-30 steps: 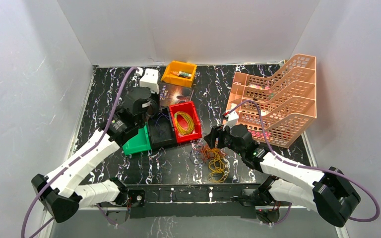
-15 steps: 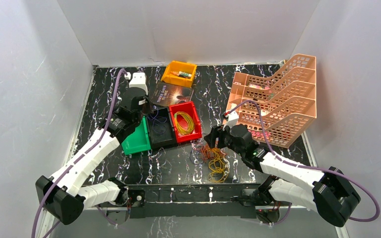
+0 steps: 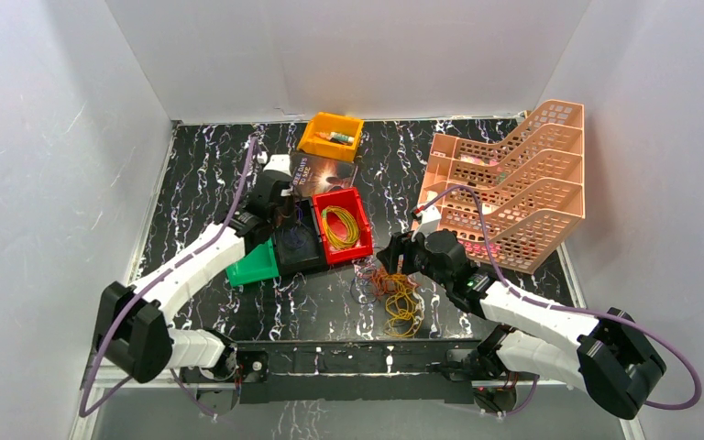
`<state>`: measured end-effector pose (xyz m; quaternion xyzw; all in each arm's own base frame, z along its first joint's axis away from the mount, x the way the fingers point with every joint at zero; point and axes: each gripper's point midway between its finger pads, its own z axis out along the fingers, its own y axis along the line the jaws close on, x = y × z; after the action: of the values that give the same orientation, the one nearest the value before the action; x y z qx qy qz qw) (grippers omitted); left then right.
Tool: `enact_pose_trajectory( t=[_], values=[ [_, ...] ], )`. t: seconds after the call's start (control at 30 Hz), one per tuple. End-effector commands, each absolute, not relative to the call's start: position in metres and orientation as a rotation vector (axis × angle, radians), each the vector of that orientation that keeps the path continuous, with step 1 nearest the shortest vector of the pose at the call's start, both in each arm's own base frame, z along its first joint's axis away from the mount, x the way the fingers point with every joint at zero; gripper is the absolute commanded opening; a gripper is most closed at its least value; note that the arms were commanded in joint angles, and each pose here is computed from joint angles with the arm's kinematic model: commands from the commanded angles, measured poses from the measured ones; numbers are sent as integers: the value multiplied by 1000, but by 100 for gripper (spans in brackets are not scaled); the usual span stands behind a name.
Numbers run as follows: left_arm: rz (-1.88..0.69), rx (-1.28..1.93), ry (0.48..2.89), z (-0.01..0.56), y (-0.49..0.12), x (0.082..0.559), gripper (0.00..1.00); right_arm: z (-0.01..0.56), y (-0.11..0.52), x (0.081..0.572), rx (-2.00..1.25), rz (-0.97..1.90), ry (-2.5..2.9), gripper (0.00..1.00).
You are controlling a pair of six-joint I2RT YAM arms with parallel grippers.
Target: Untangle the cables
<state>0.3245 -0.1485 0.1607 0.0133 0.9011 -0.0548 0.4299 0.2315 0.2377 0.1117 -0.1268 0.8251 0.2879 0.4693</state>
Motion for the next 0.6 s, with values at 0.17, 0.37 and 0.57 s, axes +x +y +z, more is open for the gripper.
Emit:
enact_pose_trajectory(
  t=[0.17,0.37,0.57],
  values=[
    [-161,-16,2362,114,-152,336,0,129,242,236,-299,731,1962,72],
    [-132,-57,2425,92,-144,345,0,127,239,235,-287,720,1963,72],
    [-128,-53,2465,78,-144,352,0,128,238,236,-284,717,1962,72]
  ],
)
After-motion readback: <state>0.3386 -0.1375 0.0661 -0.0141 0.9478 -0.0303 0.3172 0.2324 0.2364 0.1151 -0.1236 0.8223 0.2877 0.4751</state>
